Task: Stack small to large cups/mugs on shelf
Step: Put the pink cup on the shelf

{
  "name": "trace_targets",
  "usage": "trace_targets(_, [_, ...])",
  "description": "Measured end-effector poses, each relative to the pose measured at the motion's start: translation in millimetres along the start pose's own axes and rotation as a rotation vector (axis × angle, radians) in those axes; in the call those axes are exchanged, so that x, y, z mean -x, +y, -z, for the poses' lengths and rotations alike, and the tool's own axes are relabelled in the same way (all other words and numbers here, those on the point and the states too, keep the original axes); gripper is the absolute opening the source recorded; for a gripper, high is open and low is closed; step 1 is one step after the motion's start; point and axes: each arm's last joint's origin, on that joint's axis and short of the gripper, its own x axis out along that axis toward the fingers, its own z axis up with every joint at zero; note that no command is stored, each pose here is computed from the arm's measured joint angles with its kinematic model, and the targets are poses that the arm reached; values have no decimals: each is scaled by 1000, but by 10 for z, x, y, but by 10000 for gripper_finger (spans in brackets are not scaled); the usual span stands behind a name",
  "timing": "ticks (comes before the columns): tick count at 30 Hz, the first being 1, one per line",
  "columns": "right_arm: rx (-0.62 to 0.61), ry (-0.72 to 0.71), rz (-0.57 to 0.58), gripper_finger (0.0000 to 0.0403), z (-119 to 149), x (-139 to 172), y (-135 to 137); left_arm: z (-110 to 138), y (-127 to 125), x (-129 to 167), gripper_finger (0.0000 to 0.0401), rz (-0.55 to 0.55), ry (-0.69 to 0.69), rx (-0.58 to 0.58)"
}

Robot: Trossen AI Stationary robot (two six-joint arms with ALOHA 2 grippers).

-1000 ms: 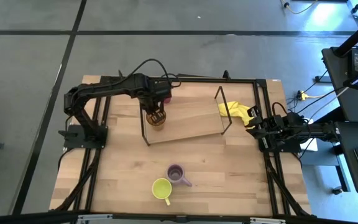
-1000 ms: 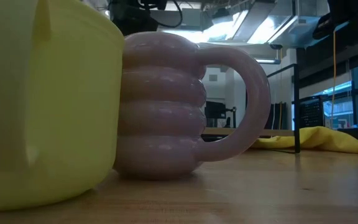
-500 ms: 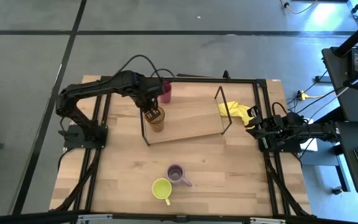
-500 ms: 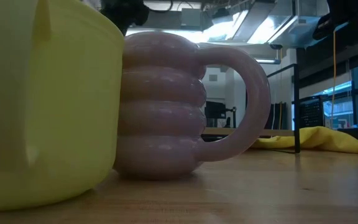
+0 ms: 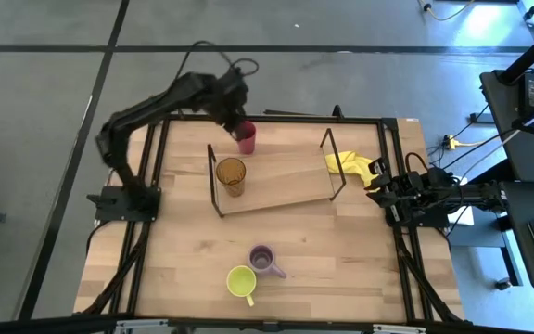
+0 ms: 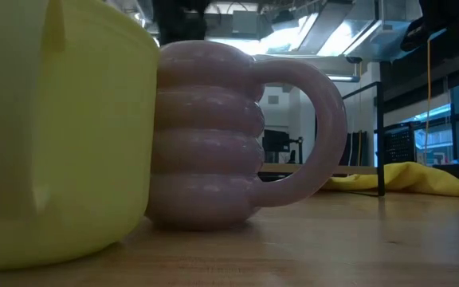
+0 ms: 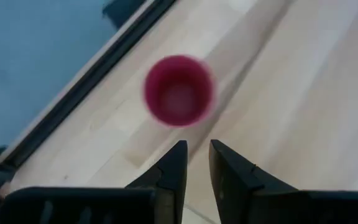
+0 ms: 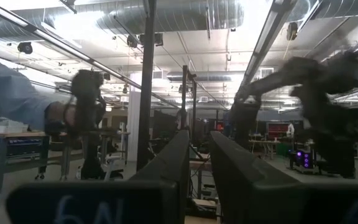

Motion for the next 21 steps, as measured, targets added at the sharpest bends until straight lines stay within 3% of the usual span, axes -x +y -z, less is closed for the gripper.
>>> trace_targets(4, [0, 0, 0, 67, 0, 0, 0, -136, 215, -255, 71, -7, 84, 18])
trace_targets(13, [0, 0, 0, 67, -1, 0, 0, -266, 317, -784, 119, 16, 193, -33])
trace_targets(21, [0, 1, 0, 67, 1, 0, 0, -339, 295, -879, 137, 20, 143, -63])
